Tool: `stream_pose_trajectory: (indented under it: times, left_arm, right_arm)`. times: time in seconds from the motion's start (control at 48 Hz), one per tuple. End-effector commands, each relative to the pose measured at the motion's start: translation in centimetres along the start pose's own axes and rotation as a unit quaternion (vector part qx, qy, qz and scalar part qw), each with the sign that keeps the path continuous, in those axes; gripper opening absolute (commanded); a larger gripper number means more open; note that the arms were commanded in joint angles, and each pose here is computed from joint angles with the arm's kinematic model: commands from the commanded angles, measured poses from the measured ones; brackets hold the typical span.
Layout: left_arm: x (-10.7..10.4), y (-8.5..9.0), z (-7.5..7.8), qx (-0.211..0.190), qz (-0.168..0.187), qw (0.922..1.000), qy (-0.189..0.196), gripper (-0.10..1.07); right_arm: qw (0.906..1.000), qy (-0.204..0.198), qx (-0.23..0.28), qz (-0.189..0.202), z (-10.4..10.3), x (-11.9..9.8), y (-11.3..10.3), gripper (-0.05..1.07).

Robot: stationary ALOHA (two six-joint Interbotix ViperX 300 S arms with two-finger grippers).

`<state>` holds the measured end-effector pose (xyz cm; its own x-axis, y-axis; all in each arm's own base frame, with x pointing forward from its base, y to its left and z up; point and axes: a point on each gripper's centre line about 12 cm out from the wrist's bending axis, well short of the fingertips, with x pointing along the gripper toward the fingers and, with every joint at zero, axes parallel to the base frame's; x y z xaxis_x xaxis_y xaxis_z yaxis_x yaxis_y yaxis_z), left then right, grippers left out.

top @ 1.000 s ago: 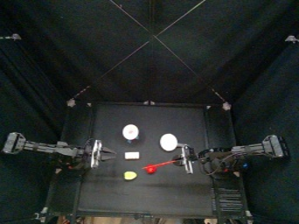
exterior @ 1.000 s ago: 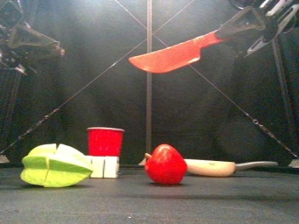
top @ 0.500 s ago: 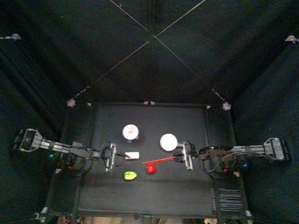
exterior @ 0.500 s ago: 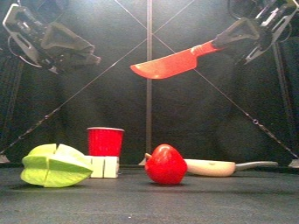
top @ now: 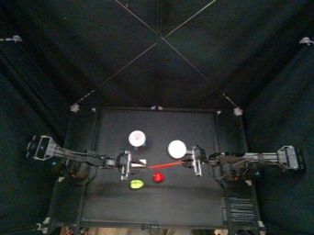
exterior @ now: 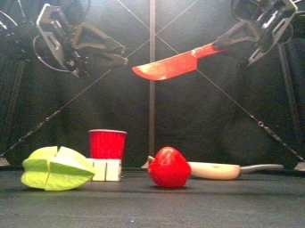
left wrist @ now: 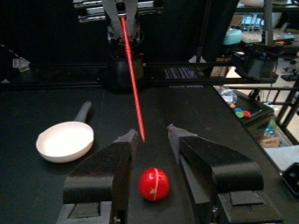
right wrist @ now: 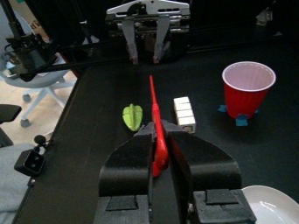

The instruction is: Grab knife with both hands

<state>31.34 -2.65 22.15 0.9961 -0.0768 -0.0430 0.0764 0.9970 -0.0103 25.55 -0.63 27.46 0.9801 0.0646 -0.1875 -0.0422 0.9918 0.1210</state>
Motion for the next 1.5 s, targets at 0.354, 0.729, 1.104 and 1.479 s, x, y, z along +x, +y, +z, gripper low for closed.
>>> stream_pose_trajectory:
  times: [0.354,0.729,1.104,1.479]
  left_arm:
    - [3.3,1.1,0.9,-0.041,0.041,0.9980,-0.025,0.75]
    - [3.4,2.0,0.1,-0.057,0.065,0.9962,-0.011,0.74]
    - [3.8,2.2,-0.4,-0.043,0.059,0.9973,-0.003,0.74]
    - [3.9,2.2,-0.1,-0.042,0.060,0.9973,-0.012,0.74]
  right_arm:
    - [0.9996,-0.028,0.002,-0.008,1.9,-0.1,-0.5,0.50]
    - [0.9995,-0.030,0.002,-0.011,2.1,-0.1,-0.6,0.50]
    - [0.9994,-0.032,0.002,-0.012,2.2,-0.1,-0.7,0.50]
    - [0.9994,-0.032,0.002,-0.013,2.3,-0.1,-0.7,0.50]
